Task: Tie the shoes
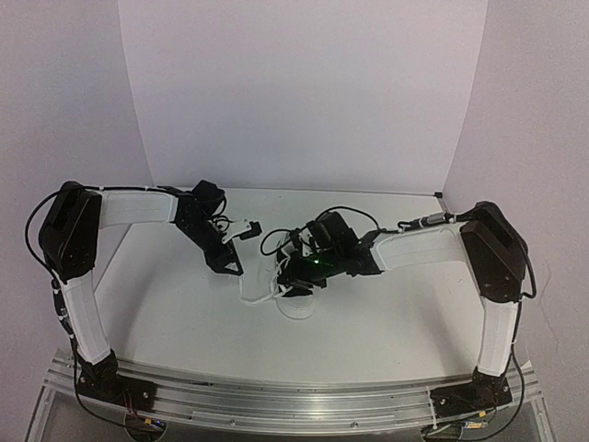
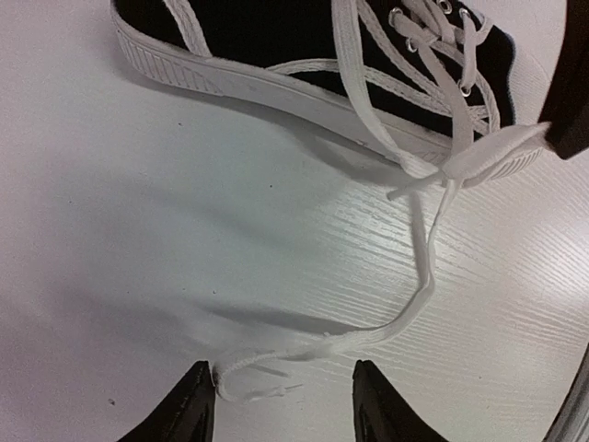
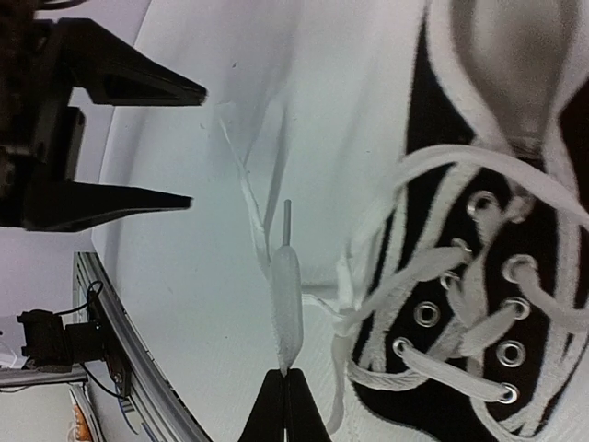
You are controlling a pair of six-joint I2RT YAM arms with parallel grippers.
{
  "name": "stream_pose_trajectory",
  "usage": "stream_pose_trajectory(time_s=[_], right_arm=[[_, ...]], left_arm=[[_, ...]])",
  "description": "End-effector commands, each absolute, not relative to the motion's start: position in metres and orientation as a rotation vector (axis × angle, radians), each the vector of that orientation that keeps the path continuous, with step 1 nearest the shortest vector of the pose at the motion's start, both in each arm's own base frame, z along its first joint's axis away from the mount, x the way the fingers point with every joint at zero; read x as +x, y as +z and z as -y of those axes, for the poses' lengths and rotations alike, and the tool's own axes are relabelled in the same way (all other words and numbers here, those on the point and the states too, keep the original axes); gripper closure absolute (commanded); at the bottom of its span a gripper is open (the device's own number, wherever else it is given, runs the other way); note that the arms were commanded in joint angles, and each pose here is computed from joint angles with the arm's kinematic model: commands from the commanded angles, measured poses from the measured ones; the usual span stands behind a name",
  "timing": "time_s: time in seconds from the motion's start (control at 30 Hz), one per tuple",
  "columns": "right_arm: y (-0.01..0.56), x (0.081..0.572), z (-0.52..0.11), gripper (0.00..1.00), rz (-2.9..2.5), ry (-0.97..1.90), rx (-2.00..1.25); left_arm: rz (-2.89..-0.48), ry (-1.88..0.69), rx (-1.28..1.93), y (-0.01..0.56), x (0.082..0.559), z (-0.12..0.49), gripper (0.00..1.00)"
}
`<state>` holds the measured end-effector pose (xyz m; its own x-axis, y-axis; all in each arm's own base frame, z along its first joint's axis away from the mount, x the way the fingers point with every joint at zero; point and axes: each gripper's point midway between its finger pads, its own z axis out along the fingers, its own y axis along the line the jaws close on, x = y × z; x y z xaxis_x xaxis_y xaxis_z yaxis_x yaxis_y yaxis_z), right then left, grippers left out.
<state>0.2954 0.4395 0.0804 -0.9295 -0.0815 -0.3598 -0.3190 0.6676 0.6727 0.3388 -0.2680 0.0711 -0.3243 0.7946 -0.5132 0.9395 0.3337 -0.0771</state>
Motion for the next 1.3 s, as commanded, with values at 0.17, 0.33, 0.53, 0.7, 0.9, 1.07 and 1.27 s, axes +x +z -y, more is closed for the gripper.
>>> stream_pose_trajectory(time_s=[0.17, 0.33, 0.53, 0.7, 0.9, 1.07, 1.27], right_arm=[[0.123, 0.315, -0.424, 1.0, -2.397, 1.168, -0.154], [0.119, 0.318, -0.414, 1.0, -2.394, 1.126, -0.087], [0.113, 0.321, -0.404, 1.0, -2.399, 1.088, -0.049], [0.11, 0.323, -0.409, 1.0, -2.406, 1.096, -0.062], [0.106, 0.323, -0.41, 1.0, -2.414, 1.095, -0.073], [0.101, 0.324, -0.411, 1.0, -2.425, 1.096, -0.068], [0.101, 0.321, -0.412, 1.0, -2.432, 1.104, -0.08]], left_arm=[[-2.166, -0.732, 1.273, 0.141, 0.374, 0.334, 0.42], [-2.201, -0.775, 1.293, 0.116, 0.364, 0.358, 0.53], [-2.234, -0.817, 1.317, 0.091, 0.359, 0.37, 0.56], [-2.268, -0.835, 1.316, 0.078, 0.354, 0.374, 0.6], [-2.305, -0.848, 1.332, 0.064, 0.343, 0.374, 0.68], [-2.334, -0.875, 1.328, 0.059, 0.334, 0.378, 0.74], [-2.347, -0.816, 1.326, 0.054, 0.337, 0.373, 0.98]])
